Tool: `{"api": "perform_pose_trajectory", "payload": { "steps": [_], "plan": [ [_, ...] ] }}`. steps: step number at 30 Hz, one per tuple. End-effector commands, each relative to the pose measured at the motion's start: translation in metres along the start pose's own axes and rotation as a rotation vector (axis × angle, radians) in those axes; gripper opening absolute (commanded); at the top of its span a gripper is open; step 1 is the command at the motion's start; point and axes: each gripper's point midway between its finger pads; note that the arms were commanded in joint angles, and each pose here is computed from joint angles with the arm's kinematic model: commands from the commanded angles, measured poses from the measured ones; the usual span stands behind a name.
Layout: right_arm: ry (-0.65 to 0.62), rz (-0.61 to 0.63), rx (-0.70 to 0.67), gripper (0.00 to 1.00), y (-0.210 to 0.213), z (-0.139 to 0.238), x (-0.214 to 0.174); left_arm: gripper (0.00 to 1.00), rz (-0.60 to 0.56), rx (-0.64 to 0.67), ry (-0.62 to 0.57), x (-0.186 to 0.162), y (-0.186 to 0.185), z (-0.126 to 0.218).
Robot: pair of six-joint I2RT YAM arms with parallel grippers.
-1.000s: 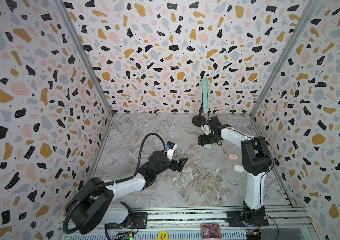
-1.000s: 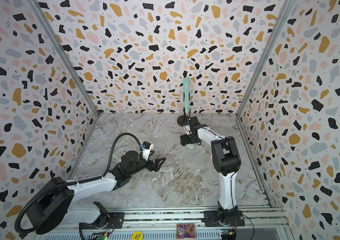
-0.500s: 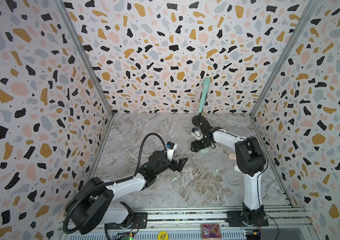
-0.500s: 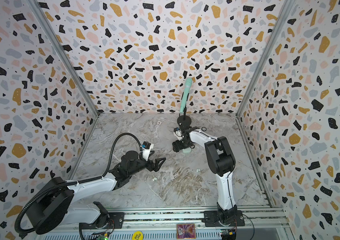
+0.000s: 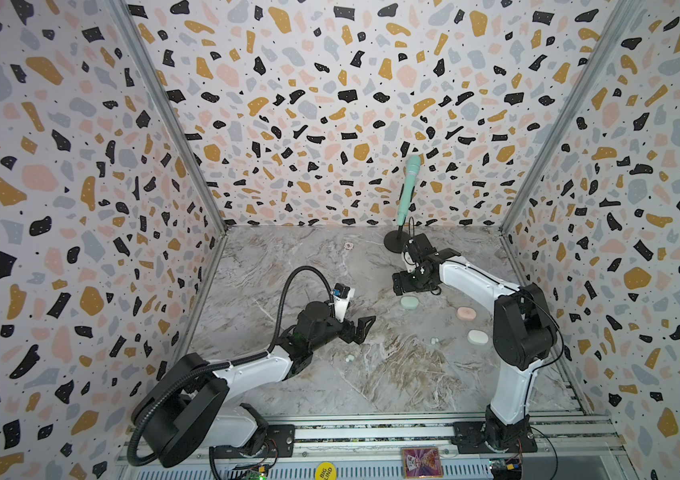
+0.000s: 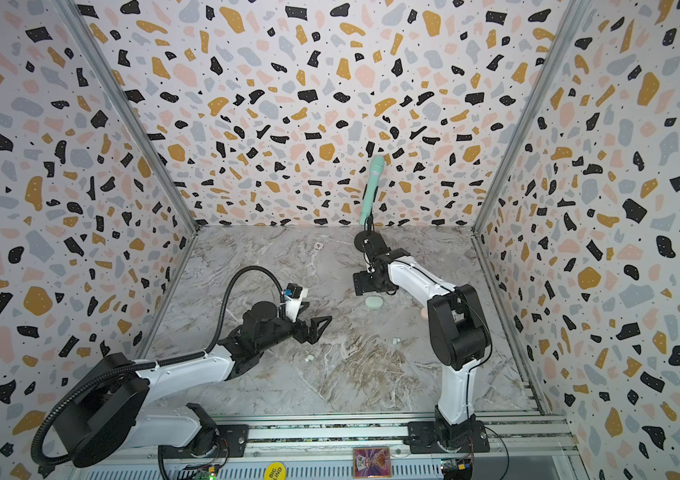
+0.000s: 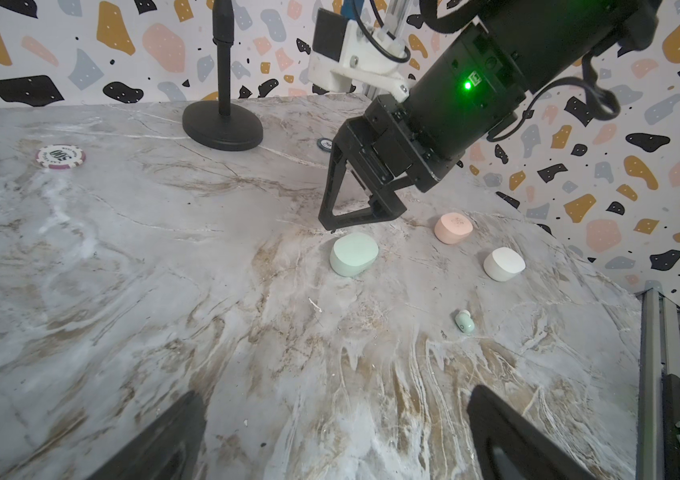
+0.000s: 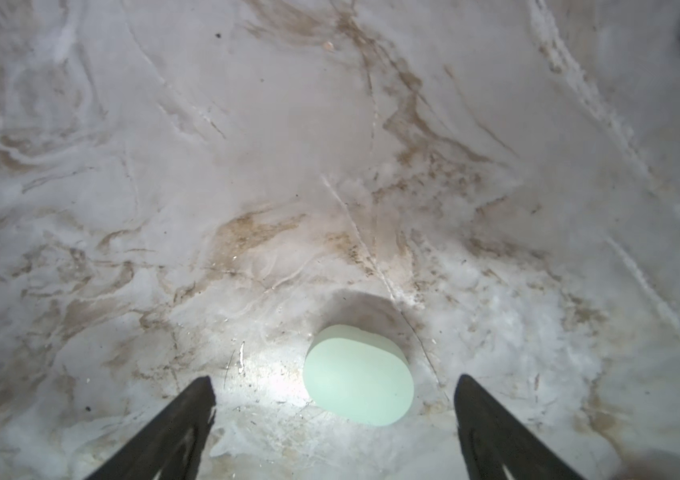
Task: Insert the wireless bluetooth earbuds into the charging case
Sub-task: 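Lower the right gripper and close it on the mint-green case, then lift the mint-green case and carry it toward the left gripper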
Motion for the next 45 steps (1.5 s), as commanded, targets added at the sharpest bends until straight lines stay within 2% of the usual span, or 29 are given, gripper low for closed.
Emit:
{"api": "perform_pose_trajectory", "payload": {
  "steps": [1,5,12,29,45],
  "plan": [
    [-0.01,-0.168,-0.024,0.93,-0.009,0.011,-0.014,1.0,-0.019,-0.01,-0.034,0.01,0.0,-0.001],
    [-0.01,-0.241,-0.024,0.92,-0.013,0.001,-0.021,1.0,-0.024,-0.012,-0.032,0.01,-0.001,-0.001],
    [0.009,-0.269,-0.063,0.81,-0.017,-0.018,-0.024,1.0,-0.026,-0.01,-0.033,0.009,0.0,0.0],
    [0.009,-0.234,-0.115,0.71,-0.016,-0.033,-0.021,1.0,-0.017,-0.007,-0.036,0.008,0.002,-0.001],
    [-0.004,-0.211,-0.087,0.57,-0.01,-0.021,-0.018,1.0,-0.035,-0.028,-0.021,0.008,-0.001,-0.004]
  ]
}}
Point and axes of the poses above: each gripper's point midway between its finger pads, its own z axis back along the fingers, its own y axis along the line the jaws close on, x = y × z, and after that the axes turned 12 degrees about -z, right-handed
